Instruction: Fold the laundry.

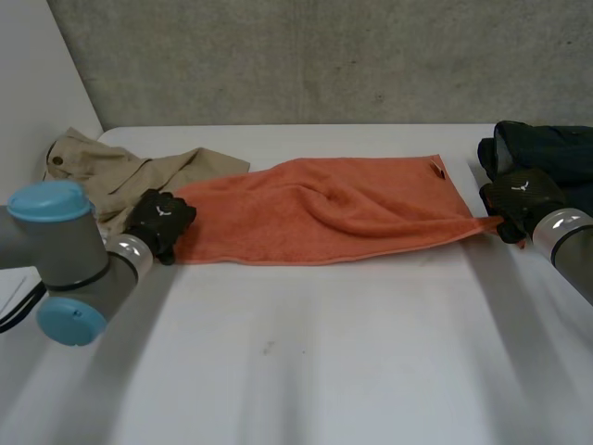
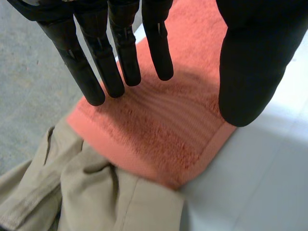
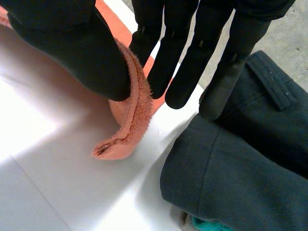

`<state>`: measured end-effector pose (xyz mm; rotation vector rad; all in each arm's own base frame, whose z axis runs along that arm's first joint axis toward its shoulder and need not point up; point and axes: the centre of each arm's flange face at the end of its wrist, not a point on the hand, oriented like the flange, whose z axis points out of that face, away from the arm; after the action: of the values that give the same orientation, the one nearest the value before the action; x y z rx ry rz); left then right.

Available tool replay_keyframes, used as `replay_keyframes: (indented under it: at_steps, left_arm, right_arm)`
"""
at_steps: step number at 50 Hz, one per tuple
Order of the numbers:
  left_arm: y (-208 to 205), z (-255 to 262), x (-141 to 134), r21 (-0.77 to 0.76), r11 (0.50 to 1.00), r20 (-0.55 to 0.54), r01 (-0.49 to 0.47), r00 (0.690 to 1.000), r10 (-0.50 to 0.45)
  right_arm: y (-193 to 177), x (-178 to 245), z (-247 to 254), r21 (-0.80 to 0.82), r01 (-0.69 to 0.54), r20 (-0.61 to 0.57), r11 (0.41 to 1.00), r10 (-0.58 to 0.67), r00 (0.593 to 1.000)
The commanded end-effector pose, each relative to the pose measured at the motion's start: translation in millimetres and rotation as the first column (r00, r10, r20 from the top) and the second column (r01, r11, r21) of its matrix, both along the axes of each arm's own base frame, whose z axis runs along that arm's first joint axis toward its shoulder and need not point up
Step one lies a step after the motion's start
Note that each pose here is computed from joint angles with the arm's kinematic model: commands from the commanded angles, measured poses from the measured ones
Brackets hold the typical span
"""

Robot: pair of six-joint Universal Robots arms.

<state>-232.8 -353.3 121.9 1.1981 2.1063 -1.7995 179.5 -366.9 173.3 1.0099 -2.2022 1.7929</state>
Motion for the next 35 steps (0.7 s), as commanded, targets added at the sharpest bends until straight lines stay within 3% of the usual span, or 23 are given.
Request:
replay_keyframes:
  at_steps: [1, 25, 29, 35]
  left_arm:
    - [-5, 1, 9, 0.016, 1.000, 0.011, -0.020, 1.000, 0.020]
    - [-35, -11, 4, -0.022, 0.999, 0.001, -0.029, 1.000, 0.029]
    - [-30, 36, -1, -0.101, 0.994, -0.042, -0.033, 0.999, 0.028]
    - [13, 132, -7, -0.153, 0.986, -0.230, -0.062, 0.973, 0.026]
  right_arm:
    - [-2, 2, -3, 0.001, -0.007, -0.004, 1.000, 0.007, 1.000]
    - [0, 2, -14, 0.033, -0.007, -0.018, 0.999, 0.008, 1.000]
    - [-2, 0, -9, 0.017, 0.005, -0.020, 1.000, -0.004, 1.000]
    - [2, -6, 28, -0.030, 0.013, -0.034, 0.999, -0.014, 0.999]
